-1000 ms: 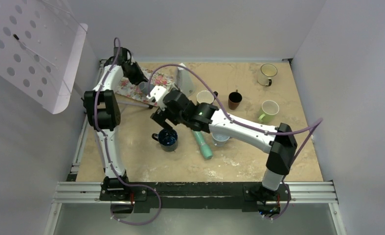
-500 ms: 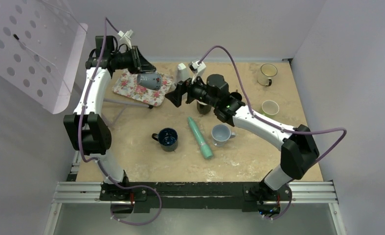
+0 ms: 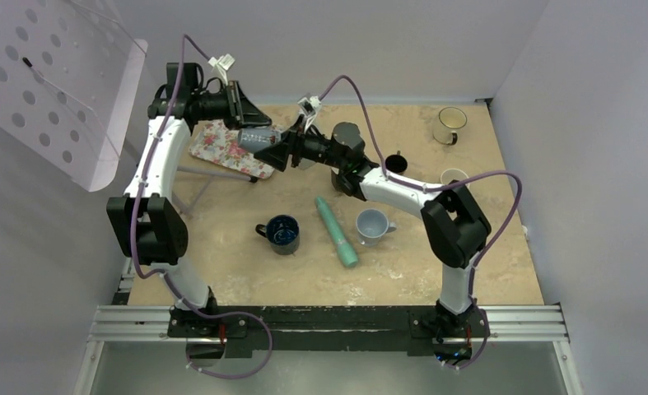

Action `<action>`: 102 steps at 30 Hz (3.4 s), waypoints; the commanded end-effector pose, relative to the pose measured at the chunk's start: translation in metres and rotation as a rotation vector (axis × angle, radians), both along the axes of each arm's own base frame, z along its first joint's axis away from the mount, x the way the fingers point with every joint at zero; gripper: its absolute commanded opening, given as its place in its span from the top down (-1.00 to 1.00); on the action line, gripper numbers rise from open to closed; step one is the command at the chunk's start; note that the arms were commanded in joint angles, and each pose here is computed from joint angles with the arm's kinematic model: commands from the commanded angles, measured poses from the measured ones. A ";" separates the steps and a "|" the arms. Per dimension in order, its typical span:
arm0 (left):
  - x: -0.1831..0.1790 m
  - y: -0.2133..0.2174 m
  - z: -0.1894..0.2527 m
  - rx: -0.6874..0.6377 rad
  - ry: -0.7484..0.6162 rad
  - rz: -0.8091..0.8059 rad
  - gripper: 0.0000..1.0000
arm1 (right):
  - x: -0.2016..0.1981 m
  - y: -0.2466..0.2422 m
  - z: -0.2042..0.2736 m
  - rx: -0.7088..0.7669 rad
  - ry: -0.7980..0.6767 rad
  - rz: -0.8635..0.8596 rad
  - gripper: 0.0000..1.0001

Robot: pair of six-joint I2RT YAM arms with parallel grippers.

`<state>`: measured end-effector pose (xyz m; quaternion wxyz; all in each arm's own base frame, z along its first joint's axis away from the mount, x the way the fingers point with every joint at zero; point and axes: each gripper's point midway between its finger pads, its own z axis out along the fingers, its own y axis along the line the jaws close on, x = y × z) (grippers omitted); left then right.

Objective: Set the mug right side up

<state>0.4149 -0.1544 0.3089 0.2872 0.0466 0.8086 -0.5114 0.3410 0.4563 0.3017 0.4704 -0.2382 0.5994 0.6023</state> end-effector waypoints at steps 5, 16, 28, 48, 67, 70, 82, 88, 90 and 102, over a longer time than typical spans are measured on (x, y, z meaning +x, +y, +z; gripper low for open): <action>-0.023 -0.008 0.008 -0.057 0.008 -0.052 1.00 | -0.009 -0.015 0.088 0.158 -0.204 -0.013 1.00; -0.005 0.022 -0.032 0.217 0.018 0.080 -1.00 | 0.010 -0.114 0.033 -0.347 -0.131 -0.491 1.00; -0.004 0.057 -0.086 0.442 0.122 0.206 -1.00 | 0.057 -0.289 0.019 -0.846 0.019 -0.965 1.00; -0.019 0.086 -0.107 0.643 0.052 0.205 -1.00 | 0.235 -0.302 -0.142 -1.080 0.281 -0.822 1.00; -0.013 0.084 -0.104 0.639 -0.002 0.196 -1.00 | 0.249 -0.297 -0.107 -1.003 0.209 -0.860 -0.52; -0.005 0.089 -0.096 0.665 -0.061 0.212 -1.00 | 0.244 -0.298 -0.064 -0.952 0.124 -0.889 -0.83; 0.013 0.091 -0.037 0.889 -0.665 0.227 -1.00 | 0.124 -0.373 0.073 -0.523 -0.304 -1.168 -0.92; -0.040 0.088 -0.035 0.875 -0.963 0.272 -1.00 | 0.058 -0.408 0.054 -0.402 -0.401 -1.281 -0.90; -0.054 0.087 -0.030 0.829 -1.019 0.323 -1.00 | 0.041 -0.417 0.037 -0.387 -0.402 -1.314 -0.91; -0.105 0.108 -0.117 0.778 -0.744 0.486 -1.00 | -0.052 -0.479 -0.028 -0.198 -0.315 -1.615 -0.97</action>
